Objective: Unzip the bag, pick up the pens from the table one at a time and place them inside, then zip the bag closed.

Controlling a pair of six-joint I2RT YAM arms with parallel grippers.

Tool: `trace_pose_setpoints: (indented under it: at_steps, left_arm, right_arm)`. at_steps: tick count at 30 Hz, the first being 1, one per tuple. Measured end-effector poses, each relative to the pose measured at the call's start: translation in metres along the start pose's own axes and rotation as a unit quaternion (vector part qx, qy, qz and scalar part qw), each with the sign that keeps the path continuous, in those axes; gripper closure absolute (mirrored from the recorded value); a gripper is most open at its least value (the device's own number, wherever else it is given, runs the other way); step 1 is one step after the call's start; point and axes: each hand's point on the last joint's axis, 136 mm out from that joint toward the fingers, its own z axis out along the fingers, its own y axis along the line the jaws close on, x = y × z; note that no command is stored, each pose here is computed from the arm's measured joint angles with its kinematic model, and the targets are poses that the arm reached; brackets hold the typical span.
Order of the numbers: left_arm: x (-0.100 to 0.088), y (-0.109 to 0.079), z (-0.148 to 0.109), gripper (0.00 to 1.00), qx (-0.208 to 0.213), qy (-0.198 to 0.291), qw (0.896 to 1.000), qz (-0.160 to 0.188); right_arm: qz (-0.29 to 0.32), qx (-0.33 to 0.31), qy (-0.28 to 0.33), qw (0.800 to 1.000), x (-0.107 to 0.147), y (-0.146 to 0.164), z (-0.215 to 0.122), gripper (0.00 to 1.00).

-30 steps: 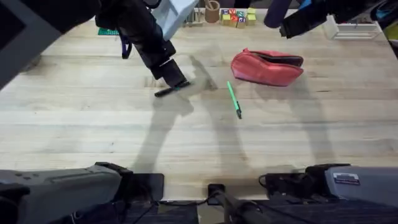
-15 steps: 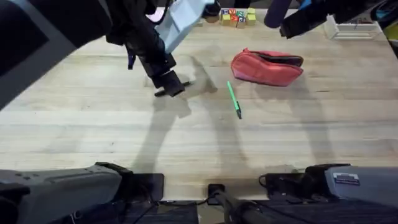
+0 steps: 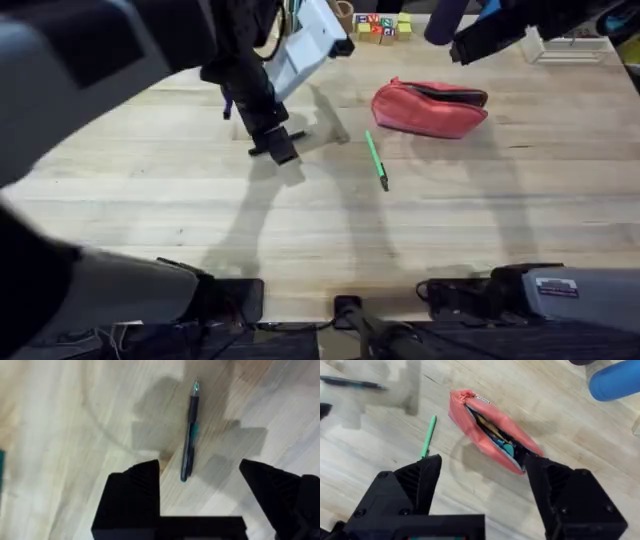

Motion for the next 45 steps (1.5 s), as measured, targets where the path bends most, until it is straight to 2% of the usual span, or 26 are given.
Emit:
trace_pose_setpoints:
  at_steps: [6,18,35,37,39,43,45]
  left_arm:
    - [0.008,-0.005,0.03,0.007,0.033,0.033,0.999,-0.004]
    - [0.006,-0.001,0.061,0.007,0.05,0.043,0.998,0.003]
    - [0.006,-0.001,0.063,0.013,0.052,0.044,0.998,0.006]
    - [0.006,-0.001,0.063,0.059,0.051,0.044,0.998,0.006]
    - [0.006,0.0,0.063,0.165,0.05,0.043,0.998,0.006]
    - [0.005,-0.001,0.063,0.474,0.05,0.043,0.998,0.008]
    - [0.005,-0.001,0.063,0.553,0.052,0.042,0.998,0.007]
  right_arm:
    - [0.0,0.0,0.0,1.0,0.0,0.0,0.0,0.005]
    - [0.0,0.0,0.002,1.0,0.001,0.0,0.0,0.005]
    - [0.001,-0.001,0.003,1.0,0.001,0.0,0.0,0.004]
    - [0.001,-0.001,0.003,1.0,0.001,0.0,0.0,0.005]
    - [0.001,-0.001,0.003,1.0,0.001,0.0,0.0,0.005]
    - [0.0,-0.001,0.002,1.0,0.001,0.0,0.0,0.005]
    - [0.001,-0.001,0.003,1.0,0.001,0.0,0.0,0.005]
